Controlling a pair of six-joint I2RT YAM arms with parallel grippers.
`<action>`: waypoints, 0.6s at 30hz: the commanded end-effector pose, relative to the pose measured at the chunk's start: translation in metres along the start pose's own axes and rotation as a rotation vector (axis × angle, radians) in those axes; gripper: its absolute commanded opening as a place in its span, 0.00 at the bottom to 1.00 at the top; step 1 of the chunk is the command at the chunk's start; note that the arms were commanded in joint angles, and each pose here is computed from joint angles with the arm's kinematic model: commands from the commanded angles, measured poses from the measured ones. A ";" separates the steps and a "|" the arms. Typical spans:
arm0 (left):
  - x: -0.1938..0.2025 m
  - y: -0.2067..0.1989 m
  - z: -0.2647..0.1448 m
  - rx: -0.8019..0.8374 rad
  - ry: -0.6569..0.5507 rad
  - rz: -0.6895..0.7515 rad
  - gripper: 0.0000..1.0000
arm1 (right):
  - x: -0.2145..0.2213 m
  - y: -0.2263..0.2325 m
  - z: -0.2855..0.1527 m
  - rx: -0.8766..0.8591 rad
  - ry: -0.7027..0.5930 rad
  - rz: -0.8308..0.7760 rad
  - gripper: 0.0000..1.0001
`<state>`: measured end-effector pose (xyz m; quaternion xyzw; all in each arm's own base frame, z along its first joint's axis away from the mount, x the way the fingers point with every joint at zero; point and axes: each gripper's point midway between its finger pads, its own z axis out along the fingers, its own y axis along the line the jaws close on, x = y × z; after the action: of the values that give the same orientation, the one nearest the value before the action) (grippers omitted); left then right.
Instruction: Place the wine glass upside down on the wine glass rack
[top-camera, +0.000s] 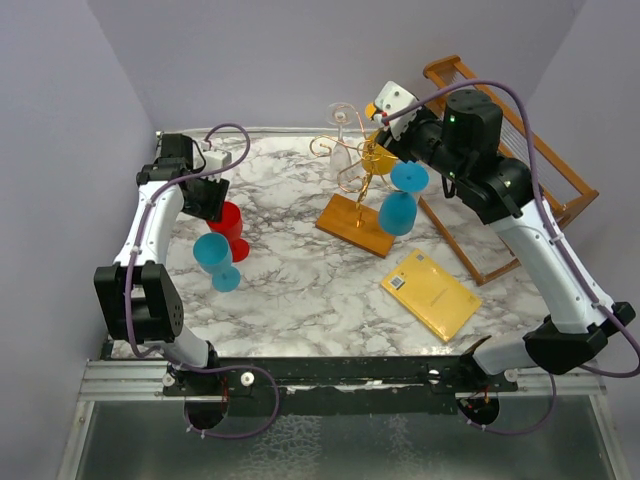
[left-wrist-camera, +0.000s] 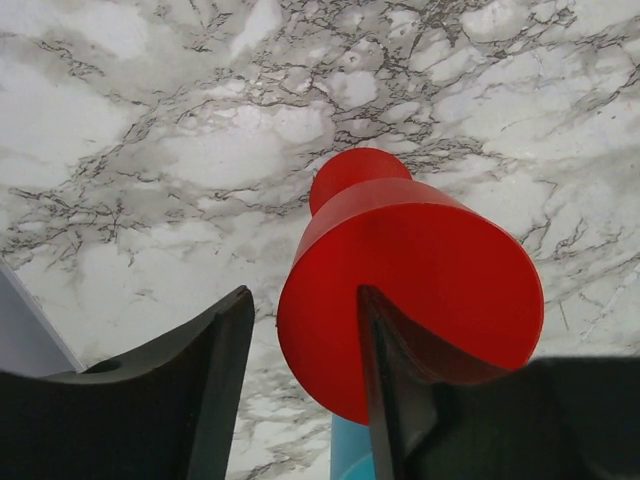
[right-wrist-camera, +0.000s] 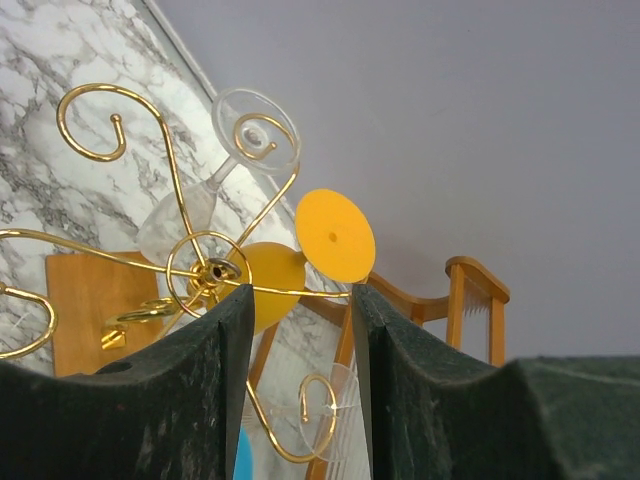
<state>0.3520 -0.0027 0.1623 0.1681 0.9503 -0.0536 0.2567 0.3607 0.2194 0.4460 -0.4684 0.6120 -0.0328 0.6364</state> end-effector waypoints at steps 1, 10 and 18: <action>-0.004 -0.005 0.007 0.048 -0.022 0.005 0.44 | -0.001 -0.001 -0.010 -0.016 -0.023 0.034 0.44; -0.018 -0.010 0.014 0.100 -0.060 -0.006 0.12 | 0.009 -0.006 -0.013 -0.013 -0.015 0.060 0.45; -0.059 -0.010 0.010 0.124 -0.180 -0.028 0.00 | 0.015 -0.014 -0.016 0.007 -0.008 0.080 0.47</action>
<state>0.3748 -0.0209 0.1575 0.1683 0.9403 -0.1049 0.2765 0.3677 0.2000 0.4377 -0.4509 0.6304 -0.0203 0.6316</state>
